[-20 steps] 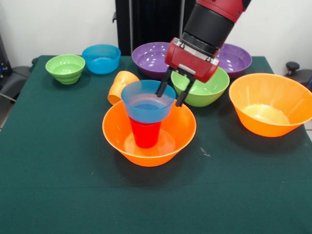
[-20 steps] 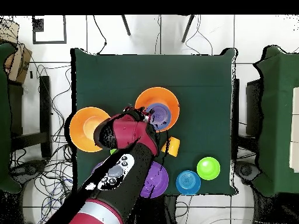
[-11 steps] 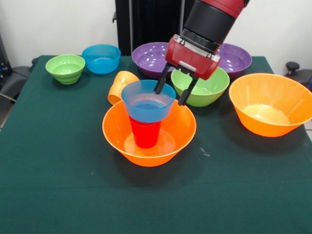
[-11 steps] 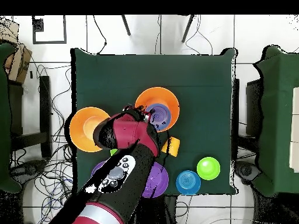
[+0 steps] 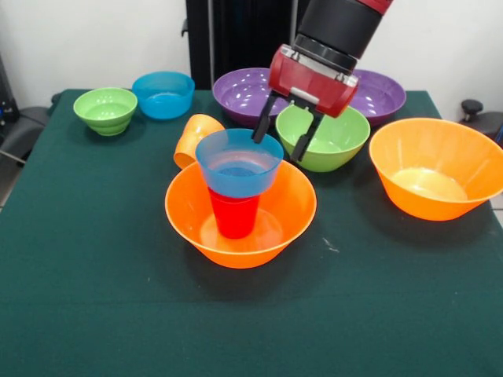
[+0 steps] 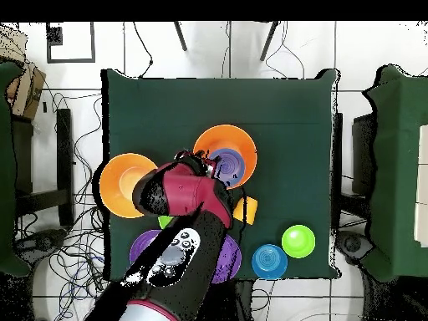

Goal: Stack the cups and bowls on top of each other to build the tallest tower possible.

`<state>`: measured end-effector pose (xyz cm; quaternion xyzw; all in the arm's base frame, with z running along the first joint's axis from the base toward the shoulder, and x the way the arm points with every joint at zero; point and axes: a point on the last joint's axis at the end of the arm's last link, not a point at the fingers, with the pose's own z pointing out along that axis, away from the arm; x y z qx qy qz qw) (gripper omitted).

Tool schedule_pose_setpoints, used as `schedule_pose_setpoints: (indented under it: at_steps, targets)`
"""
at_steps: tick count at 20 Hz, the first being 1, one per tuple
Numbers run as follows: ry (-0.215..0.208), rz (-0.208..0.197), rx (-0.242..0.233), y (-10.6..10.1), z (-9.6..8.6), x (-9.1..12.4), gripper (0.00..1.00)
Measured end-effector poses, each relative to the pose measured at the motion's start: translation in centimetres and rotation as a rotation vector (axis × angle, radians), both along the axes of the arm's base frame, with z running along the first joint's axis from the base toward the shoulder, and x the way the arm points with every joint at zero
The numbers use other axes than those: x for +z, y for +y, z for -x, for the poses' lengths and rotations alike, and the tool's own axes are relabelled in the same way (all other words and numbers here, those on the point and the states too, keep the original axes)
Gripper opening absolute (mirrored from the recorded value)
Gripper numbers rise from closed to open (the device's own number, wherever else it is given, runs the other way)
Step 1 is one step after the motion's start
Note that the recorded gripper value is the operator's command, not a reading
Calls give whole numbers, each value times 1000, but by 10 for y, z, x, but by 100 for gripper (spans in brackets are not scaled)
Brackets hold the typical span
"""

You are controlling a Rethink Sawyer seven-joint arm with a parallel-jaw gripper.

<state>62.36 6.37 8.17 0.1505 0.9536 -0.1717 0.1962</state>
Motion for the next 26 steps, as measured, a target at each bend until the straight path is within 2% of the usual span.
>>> schedule_pose_setpoints:
  at_steps: [4,5,7,12,15,16,17,21,23,24,25,26]
  targets:
    - [2,-57,-41,-11,6,6,100]
    - [9,-85,-66,-21,13,9,100]
    - [22,-116,-97,-36,25,13,100]
    - [55,-198,-190,-83,67,27,100]
    - [63,-265,-274,-123,99,40,100]
    - [60,-298,-320,-144,114,47,100]
    - [56,-312,-340,-153,121,50,100]
    - [33,-390,-455,-214,165,67,100]
    - [34,-413,-486,-240,195,69,100]
    - [44,-420,-488,-249,211,68,100]
    - [56,-424,-478,-253,224,66,100]
    - [63,-426,-469,-253,230,65,100]
